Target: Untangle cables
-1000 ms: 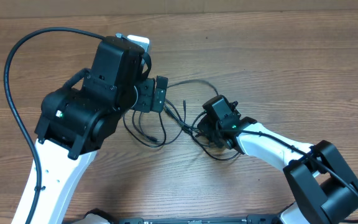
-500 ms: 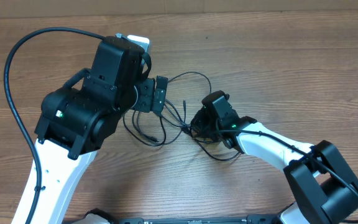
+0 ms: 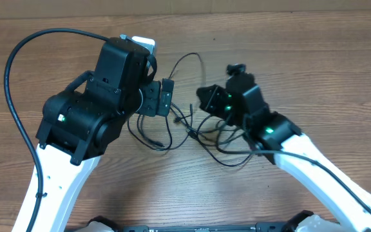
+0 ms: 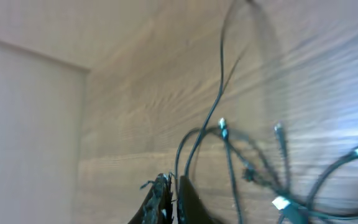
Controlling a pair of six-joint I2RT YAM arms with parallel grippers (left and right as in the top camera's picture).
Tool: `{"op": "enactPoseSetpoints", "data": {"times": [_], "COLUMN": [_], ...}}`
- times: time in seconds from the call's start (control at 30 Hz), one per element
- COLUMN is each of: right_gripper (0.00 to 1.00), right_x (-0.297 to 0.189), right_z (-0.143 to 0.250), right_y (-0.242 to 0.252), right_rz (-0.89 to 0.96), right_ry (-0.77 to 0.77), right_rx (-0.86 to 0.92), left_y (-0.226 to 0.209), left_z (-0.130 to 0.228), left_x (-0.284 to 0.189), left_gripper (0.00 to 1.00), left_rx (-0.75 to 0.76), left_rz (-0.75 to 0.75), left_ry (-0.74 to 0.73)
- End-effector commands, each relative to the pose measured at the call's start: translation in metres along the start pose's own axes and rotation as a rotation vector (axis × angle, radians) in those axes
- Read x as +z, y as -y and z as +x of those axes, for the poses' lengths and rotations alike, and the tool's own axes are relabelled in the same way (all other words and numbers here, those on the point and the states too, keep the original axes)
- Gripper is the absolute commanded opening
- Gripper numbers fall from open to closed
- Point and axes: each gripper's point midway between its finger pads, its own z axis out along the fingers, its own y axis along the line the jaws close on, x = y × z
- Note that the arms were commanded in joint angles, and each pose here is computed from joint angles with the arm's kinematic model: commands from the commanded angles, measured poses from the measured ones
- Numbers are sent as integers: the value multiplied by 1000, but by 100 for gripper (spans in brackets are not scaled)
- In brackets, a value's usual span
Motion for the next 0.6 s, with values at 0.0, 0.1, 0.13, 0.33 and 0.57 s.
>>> {"op": "enactPoseSetpoints", "data": {"times": [0.0,0.1,0.13,0.33,0.57], "right_gripper": [4,4,4,24,80], "right_x": [-37,-64,-72,-82,-30], "right_z": [-44,-61,-66,-77,-52], "right_y": [-11,-25,-33,-18,30], "right_rz": [51,49,33,96,222], "right_ry": [193,258,275,291,93], "right_rx": [-105,-143,-160,-161,-129], "left_y": [-4,-4,-4,-4,-4], "left_z": [-2,-2,-2,-2,-2], "left_x": [0,0,0,0,0], "left_gripper": [100,100,100,99,100], "left_rx": [-12,-12,-12,-12,-12], "left_rz": [-20,-19,-19,-20,-19], "left_ry": [7,6,6,6,6]}}
